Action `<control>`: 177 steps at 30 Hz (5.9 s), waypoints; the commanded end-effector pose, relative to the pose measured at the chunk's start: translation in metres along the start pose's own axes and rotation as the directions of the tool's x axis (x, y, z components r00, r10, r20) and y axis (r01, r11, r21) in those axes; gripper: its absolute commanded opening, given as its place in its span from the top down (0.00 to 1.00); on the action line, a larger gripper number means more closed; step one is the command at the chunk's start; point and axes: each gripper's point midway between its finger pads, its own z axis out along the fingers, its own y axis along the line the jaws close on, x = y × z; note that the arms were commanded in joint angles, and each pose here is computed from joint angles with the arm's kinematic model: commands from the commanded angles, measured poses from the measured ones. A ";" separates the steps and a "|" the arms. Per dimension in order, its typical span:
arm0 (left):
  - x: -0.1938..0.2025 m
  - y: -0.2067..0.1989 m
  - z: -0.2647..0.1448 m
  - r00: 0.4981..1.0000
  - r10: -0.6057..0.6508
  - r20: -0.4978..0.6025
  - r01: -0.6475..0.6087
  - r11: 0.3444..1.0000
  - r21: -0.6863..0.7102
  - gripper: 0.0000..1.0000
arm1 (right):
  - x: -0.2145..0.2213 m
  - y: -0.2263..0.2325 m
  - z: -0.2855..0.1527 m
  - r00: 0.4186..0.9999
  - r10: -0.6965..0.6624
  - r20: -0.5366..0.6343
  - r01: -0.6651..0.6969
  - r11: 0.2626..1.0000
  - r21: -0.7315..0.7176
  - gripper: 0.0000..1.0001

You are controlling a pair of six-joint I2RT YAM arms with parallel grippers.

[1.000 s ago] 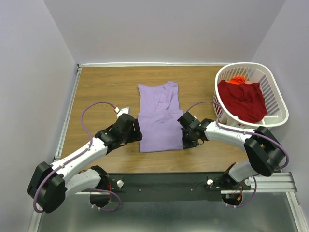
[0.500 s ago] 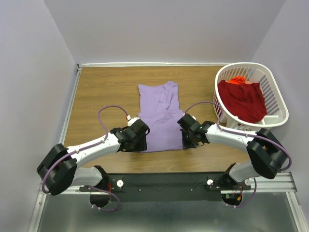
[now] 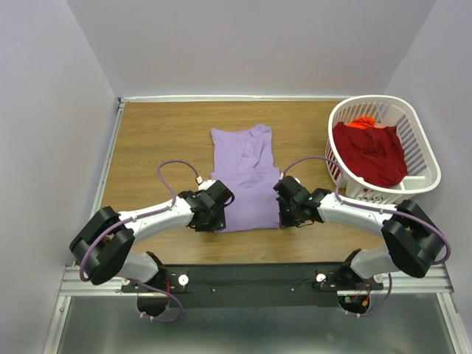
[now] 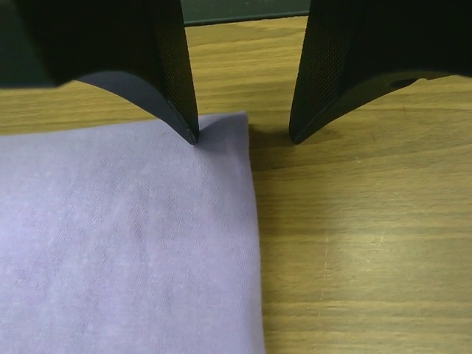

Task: Fold and stack the t-shirts
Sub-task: Fold the tshirt

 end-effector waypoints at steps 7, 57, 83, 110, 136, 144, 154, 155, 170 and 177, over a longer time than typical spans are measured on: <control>0.011 0.007 0.013 0.999 0.035 -0.033 -0.038 0.997 -0.072 0.62 | 0.025 -0.033 0.011 0.998 -0.033 -0.056 0.040 0.992 0.124 1.00; -0.119 -0.032 -0.119 0.946 -0.020 0.323 -0.068 0.963 0.261 1.00 | -0.135 0.007 -0.155 0.961 -0.210 0.183 0.148 0.941 0.303 1.00; -0.222 0.019 -0.020 0.950 -0.031 0.311 -0.004 0.994 0.111 1.00 | -0.271 -0.019 -0.034 0.965 -0.224 0.136 0.172 0.934 0.314 1.00; -0.209 -0.001 -0.055 0.886 -0.164 0.434 0.044 0.961 0.274 0.49 | -0.275 0.038 -0.025 0.921 -0.199 0.334 0.248 0.962 -0.110 0.60; -0.294 0.003 0.029 0.891 -0.286 0.352 0.160 0.925 0.346 0.44 | -0.296 0.042 0.031 0.924 -0.081 0.374 0.214 0.919 -0.330 0.65; -0.222 -0.031 -0.038 0.904 -0.211 0.371 0.025 0.894 0.447 0.48 | -0.212 0.076 -0.027 0.955 0.099 0.281 0.114 0.750 -0.652 0.63; -0.113 0.021 0.054 0.946 -0.278 0.168 0.221 0.930 0.294 0.68 | -0.126 0.040 0.040 0.980 0.132 0.149 -0.003 0.758 -0.653 0.65; -0.111 0.023 0.056 0.944 -0.289 0.159 0.234 0.926 0.295 0.69 | -0.123 0.035 0.045 0.980 0.136 0.144 -0.013 0.770 -0.638 0.65; -0.185 0.059 -0.094 0.727 -0.284 0.625 0.163 0.956 0.245 0.33 | -0.176 0.139 -0.075 0.958 0.165 0.233 0.129 0.477 -0.870 0.53; -0.188 0.072 -0.132 0.616 -0.320 0.720 0.171 0.946 0.274 0.25 | -0.167 0.197 -0.019 0.976 0.151 0.154 0.076 0.424 -0.903 0.50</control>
